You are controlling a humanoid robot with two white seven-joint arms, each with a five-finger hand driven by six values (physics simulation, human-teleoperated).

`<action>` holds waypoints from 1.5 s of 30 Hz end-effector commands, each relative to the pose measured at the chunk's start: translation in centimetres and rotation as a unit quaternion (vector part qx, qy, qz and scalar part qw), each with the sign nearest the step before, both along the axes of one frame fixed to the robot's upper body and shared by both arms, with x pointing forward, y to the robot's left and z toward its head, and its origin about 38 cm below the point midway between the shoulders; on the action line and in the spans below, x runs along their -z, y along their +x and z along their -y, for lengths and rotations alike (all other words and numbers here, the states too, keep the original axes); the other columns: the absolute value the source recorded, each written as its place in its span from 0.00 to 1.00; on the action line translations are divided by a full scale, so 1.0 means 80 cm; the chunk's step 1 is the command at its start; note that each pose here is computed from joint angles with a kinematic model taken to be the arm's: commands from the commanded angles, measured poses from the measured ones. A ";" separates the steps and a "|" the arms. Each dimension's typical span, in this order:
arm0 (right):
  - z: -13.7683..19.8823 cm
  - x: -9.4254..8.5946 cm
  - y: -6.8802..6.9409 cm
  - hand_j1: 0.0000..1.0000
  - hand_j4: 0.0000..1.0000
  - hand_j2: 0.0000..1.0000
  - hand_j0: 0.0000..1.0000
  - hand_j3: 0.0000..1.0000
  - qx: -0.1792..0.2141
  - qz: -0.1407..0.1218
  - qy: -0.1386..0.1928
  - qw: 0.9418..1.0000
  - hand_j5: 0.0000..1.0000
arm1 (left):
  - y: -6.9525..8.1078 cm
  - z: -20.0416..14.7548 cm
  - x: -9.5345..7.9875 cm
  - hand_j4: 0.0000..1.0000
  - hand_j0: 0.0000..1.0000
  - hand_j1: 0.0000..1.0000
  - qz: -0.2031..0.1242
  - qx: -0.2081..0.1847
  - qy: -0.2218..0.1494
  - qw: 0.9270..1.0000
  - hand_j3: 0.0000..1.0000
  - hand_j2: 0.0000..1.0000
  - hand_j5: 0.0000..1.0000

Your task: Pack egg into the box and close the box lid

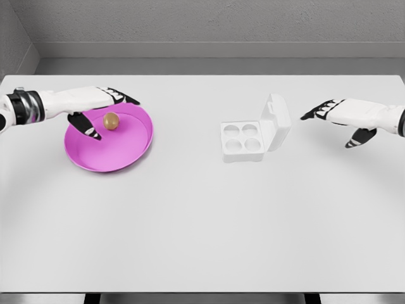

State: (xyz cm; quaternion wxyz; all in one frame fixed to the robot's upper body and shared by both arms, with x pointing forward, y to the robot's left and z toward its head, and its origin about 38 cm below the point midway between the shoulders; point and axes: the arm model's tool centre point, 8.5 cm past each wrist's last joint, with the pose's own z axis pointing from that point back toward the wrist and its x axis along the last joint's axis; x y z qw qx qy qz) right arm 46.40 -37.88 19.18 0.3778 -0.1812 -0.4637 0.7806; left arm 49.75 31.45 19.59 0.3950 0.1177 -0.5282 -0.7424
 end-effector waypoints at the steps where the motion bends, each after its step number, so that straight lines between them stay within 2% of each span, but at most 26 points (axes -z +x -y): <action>1: 0.004 -0.004 0.000 1.00 1.00 1.00 1.00 1.00 0.005 0.003 0.003 1.000 1.00 | 0.002 -0.006 0.000 1.00 1.00 1.00 -0.001 -0.010 -0.004 1.000 1.00 1.00 1.00; 4: 0.004 -0.002 -0.001 1.00 1.00 1.00 1.00 1.00 0.007 0.003 0.006 1.000 1.00 | 0.006 -0.018 0.002 1.00 1.00 1.00 -0.005 -0.027 -0.010 1.000 1.00 1.00 1.00; 7: 0.007 -0.005 0.001 1.00 1.00 1.00 1.00 1.00 0.010 0.004 0.005 1.000 1.00 | 0.009 -0.011 -0.001 1.00 1.00 1.00 0.001 -0.027 -0.020 0.999 1.00 1.00 1.00; 10: 0.012 -0.009 0.001 1.00 1.00 1.00 1.00 1.00 0.016 0.009 0.009 1.000 1.00 | 0.008 -0.011 0.003 1.00 1.00 1.00 -0.001 -0.027 -0.012 1.000 1.00 1.00 1.00; 11: 0.017 -0.003 0.003 1.00 1.00 1.00 1.00 1.00 0.025 0.004 0.009 1.000 1.00 | 0.008 -0.012 0.006 1.00 1.00 1.00 -0.001 -0.027 -0.002 1.000 1.00 1.00 1.00; 12: 0.020 -0.006 0.003 1.00 1.00 1.00 1.00 1.00 0.027 0.006 0.008 1.000 1.00 | 0.009 -0.012 0.004 0.97 0.97 0.97 0.001 -0.027 -0.004 1.000 0.97 0.97 0.97; 20: 0.017 -0.003 0.003 1.00 1.00 1.00 1.00 1.00 0.025 0.004 0.009 1.000 1.00 | 0.016 -0.015 0.010 0.97 0.97 0.97 -0.008 -0.047 -0.029 0.998 0.97 0.97 0.97; 32: 0.006 -0.001 0.003 1.00 1.00 1.00 1.00 1.00 0.014 0.004 0.012 1.000 1.00 | 0.012 -0.014 0.023 0.95 0.95 0.95 -0.016 -0.045 -0.022 0.999 0.95 0.95 0.95; 36: 0.008 -0.003 0.003 1.00 1.00 1.00 1.00 1.00 0.015 0.005 0.012 1.000 1.00 | 0.013 -0.019 0.025 0.89 0.89 0.89 -0.019 -0.052 -0.024 0.998 0.89 0.89 0.89; 45: 0.008 -0.003 0.004 1.00 1.00 1.00 1.00 1.00 0.017 0.006 0.013 1.000 1.00 | 0.012 -0.026 0.031 0.89 0.89 0.89 -0.027 -0.062 -0.023 0.997 0.89 0.89 0.89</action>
